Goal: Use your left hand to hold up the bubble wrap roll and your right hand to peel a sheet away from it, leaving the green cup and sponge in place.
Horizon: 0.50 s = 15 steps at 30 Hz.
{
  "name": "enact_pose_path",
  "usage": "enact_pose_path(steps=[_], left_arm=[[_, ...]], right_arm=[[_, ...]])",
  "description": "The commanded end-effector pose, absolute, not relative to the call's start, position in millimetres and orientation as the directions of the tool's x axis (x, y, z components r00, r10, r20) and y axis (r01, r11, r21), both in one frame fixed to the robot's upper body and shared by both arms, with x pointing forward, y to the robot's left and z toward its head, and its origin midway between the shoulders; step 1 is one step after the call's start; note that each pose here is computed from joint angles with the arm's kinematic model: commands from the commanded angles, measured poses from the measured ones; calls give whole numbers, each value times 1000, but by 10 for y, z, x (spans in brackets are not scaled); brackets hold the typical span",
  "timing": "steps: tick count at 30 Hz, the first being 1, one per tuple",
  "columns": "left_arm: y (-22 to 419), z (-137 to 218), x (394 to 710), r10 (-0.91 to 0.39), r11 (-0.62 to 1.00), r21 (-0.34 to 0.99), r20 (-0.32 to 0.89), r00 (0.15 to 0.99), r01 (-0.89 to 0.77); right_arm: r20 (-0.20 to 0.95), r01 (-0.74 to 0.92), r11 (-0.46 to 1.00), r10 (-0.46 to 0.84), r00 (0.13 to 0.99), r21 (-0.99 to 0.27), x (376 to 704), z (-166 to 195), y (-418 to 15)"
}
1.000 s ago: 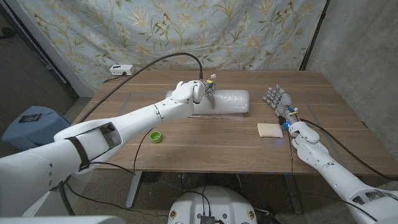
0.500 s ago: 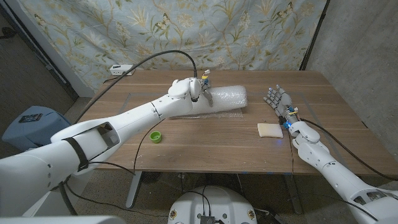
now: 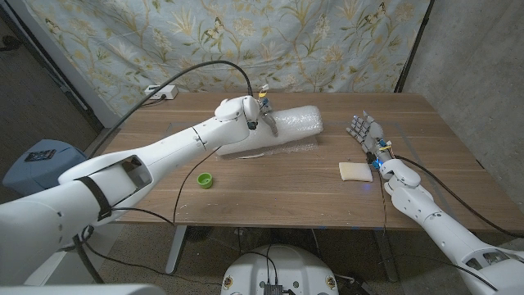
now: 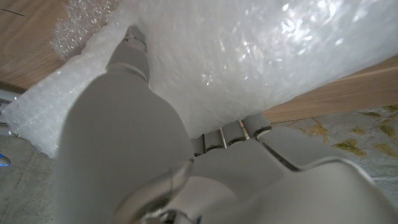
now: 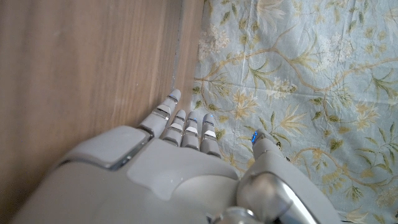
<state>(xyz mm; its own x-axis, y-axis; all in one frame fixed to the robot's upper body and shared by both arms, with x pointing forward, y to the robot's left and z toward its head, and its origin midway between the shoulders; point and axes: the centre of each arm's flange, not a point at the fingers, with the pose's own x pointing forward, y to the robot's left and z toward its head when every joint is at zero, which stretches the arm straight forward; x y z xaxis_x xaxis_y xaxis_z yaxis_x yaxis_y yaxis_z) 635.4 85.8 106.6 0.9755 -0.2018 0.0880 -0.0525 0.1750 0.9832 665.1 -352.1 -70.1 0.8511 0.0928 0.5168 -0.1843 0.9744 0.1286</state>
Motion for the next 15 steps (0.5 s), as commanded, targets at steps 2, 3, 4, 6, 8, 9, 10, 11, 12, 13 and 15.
enact_pose_path(steps=[2,3,4,6,8,9,10,11,12,13,15], left_arm=[[953,1202,6306,-210,243,970,65,976,-12],[952,1227,6284,-211,256,967,71,975,-15],[952,1227,6284,-211,257,966,71,975,-15],[954,1276,6255,-213,277,961,71,974,-10],[962,1302,6241,-222,295,956,66,973,2],[969,1311,6234,-226,304,953,67,972,5],[969,1311,6234,-226,305,952,67,972,5],[985,1326,6224,-232,322,947,70,970,8],[996,1334,6224,-229,336,942,70,971,11],[1009,1343,6224,-234,348,937,68,970,18],[1035,1365,6217,-232,369,929,68,970,23]], right_arm=[[528,-189,973,92,844,133,6645,-641,-3490],[530,-189,973,91,843,133,6640,-636,-3492],[530,-189,973,91,843,133,6640,-636,-3492],[530,-188,973,90,844,133,6629,-635,-3499],[530,-187,974,90,843,131,6623,-632,-3504],[530,-187,974,91,843,130,6619,-631,-3507],[529,-187,974,91,843,130,6619,-631,-3507],[529,-187,974,91,843,130,6614,-627,-3508],[529,-187,974,91,843,130,6612,-625,-3508],[530,-186,974,91,843,129,6609,-621,-3508],[531,-187,974,93,843,127,6605,-615,-3504]])
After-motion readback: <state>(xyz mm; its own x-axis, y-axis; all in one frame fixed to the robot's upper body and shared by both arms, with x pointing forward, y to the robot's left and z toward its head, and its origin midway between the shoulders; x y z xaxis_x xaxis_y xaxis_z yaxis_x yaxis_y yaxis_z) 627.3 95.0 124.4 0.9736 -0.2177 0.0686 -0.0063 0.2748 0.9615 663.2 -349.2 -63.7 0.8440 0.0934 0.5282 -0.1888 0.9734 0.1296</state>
